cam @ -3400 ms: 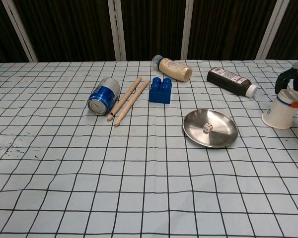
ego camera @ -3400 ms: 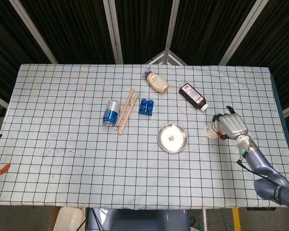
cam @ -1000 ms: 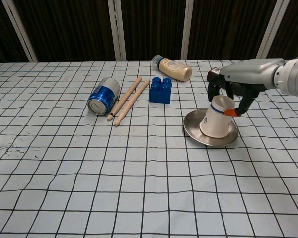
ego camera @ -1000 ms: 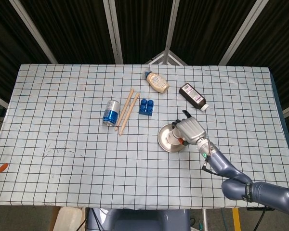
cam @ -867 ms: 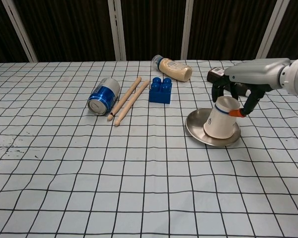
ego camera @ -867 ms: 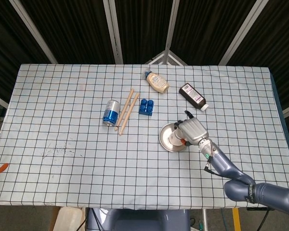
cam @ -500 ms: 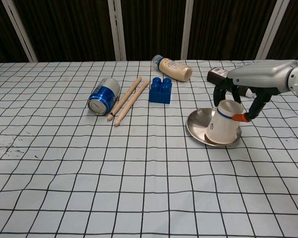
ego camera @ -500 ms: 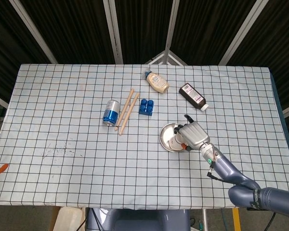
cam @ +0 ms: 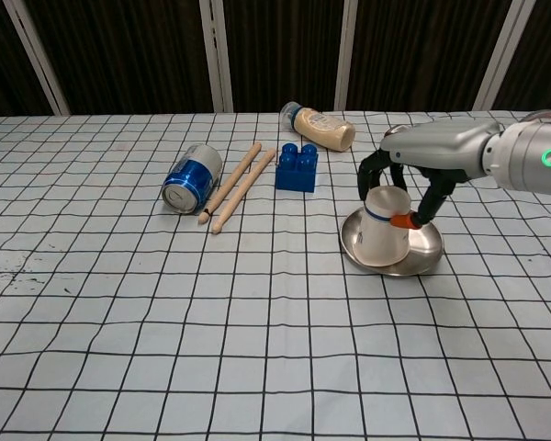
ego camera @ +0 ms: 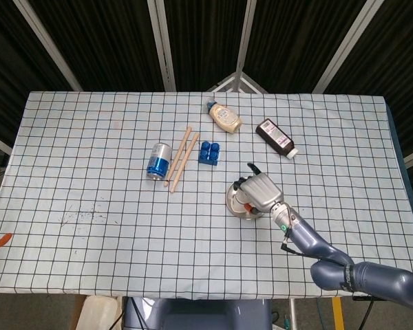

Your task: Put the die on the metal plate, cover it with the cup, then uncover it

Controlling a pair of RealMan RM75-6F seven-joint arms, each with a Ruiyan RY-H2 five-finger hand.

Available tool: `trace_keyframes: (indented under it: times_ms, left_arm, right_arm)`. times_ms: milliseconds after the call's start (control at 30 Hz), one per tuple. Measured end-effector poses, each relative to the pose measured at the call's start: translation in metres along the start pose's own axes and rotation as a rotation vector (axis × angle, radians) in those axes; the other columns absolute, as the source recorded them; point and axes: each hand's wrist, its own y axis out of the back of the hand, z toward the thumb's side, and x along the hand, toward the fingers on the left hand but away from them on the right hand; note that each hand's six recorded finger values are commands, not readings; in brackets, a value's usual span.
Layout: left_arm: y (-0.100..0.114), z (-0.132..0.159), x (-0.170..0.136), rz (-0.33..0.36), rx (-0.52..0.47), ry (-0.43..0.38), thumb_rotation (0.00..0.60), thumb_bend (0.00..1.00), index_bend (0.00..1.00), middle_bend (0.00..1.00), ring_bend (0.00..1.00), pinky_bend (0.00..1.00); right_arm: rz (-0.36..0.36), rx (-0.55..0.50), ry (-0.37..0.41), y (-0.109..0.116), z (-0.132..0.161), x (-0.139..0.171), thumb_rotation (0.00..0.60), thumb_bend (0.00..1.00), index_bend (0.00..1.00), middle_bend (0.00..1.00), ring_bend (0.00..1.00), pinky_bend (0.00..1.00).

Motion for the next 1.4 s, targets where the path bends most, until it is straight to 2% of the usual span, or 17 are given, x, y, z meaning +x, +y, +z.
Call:
trace_keyframes:
  times_ms: [400,767,967,1200,1400]
  left_arm:
    - [-0.001,-0.001,0.001,-0.003,0.006,0.005,0.6,0.13,0.16,0.0,0.0,0.06]
    - [-0.003,0.002,0.0,-0.007,0.017,0.002,0.6,0.13,0.16,0.0,0.0,0.06]
    - [-0.004,0.002,0.0,-0.01,0.02,0.002,0.6,0.13,0.16,0.0,0.0,0.06]
    - [-0.006,0.007,0.0,-0.013,0.022,-0.01,0.6,0.13,0.16,0.0,0.0,0.06]
    - [-0.006,0.007,0.0,-0.013,0.024,-0.009,0.6,0.13,0.16,0.0,0.0,0.06]
  right_arm:
    - [0.002,-0.007,-0.061,0.0,-0.023,-0.012,0.6,0.5,0.48,0.42,0.44,0.06]
    - [-0.021,-0.02,-0.121,0.004,-0.054,0.002,0.6,0.5,0.48,0.42,0.44,0.06]
    - [-0.003,-0.01,-0.137,-0.002,-0.066,0.017,0.6,0.5,0.48,0.42,0.44,0.06]
    - [0.009,-0.009,-0.095,-0.007,-0.056,0.032,0.6,0.5,0.48,0.42,0.44,0.06]
    - [0.005,-0.012,-0.053,-0.009,-0.039,0.025,0.6,0.5,0.48,0.42,0.44,0.06]
